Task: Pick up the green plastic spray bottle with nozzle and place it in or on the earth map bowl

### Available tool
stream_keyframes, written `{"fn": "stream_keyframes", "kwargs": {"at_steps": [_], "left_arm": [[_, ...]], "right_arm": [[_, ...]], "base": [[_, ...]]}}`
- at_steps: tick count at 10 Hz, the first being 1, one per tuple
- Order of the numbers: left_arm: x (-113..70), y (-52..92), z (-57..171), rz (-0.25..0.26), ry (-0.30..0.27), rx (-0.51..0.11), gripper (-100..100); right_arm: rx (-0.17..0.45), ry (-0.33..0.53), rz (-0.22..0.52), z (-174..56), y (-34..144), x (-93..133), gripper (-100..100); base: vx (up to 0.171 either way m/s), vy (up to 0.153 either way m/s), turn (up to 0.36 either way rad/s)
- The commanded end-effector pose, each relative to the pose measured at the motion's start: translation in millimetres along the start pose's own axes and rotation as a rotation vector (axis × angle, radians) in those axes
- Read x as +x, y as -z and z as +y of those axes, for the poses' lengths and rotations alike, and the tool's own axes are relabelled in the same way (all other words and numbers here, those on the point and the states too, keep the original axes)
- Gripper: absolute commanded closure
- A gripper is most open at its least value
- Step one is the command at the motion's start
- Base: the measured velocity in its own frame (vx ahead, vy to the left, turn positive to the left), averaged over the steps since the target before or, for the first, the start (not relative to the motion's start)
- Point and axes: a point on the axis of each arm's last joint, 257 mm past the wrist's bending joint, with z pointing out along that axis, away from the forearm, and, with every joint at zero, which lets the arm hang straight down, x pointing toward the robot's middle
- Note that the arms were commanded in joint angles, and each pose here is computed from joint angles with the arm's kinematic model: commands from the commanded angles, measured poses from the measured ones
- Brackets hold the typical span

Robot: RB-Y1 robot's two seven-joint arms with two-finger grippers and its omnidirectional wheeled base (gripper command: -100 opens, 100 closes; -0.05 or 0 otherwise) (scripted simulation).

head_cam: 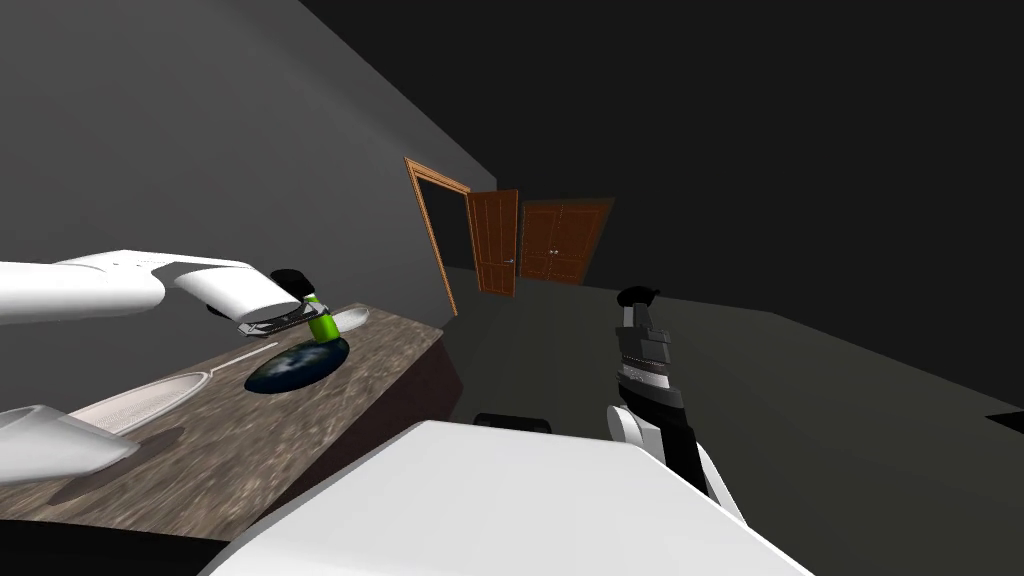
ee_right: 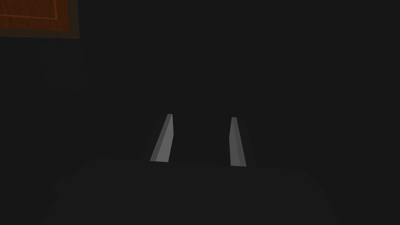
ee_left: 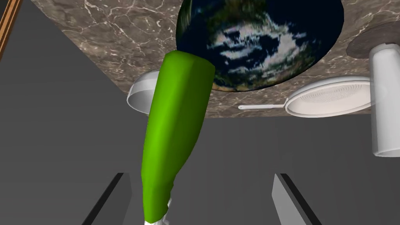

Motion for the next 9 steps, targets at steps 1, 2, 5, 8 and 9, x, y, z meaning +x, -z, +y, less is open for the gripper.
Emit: {"fn": "stream_keyframes", "kwargs": {"at_steps": [1,2,5,8,9], "left_arm": [[-9.1,-5.4,13,-0.012,-0.007,-0.031,-100],[-42.6,9.1,6,-0.061,0.027,0.004,-100],[-86.5,19.0,45,-0.138,0.064,-0.066,-100],[-88.4,19.6,47,-0.144,0.068,-0.070,0],[-88.3,19.5,47,-0.143,0.067,-0.069,0]], "right_arm": [[0.000,0.000,0.000,0,0.0,0,0],[0.000,0.000,0.000,0,0.0,0,0],[0.000,0.000,0.000,0,0.0,0,0],[0.000,0.000,0.000,0,0.0,0,0],[0.000,0.000,0.000,0,0.0,0,0]], "base": [[0.006,0.007,-0.001],[-0.071,-0.055,-0.099],[-0.048,-0.039,-0.020],[0.003,0.002,0.002],[0.000,0.000,0.000]]}}
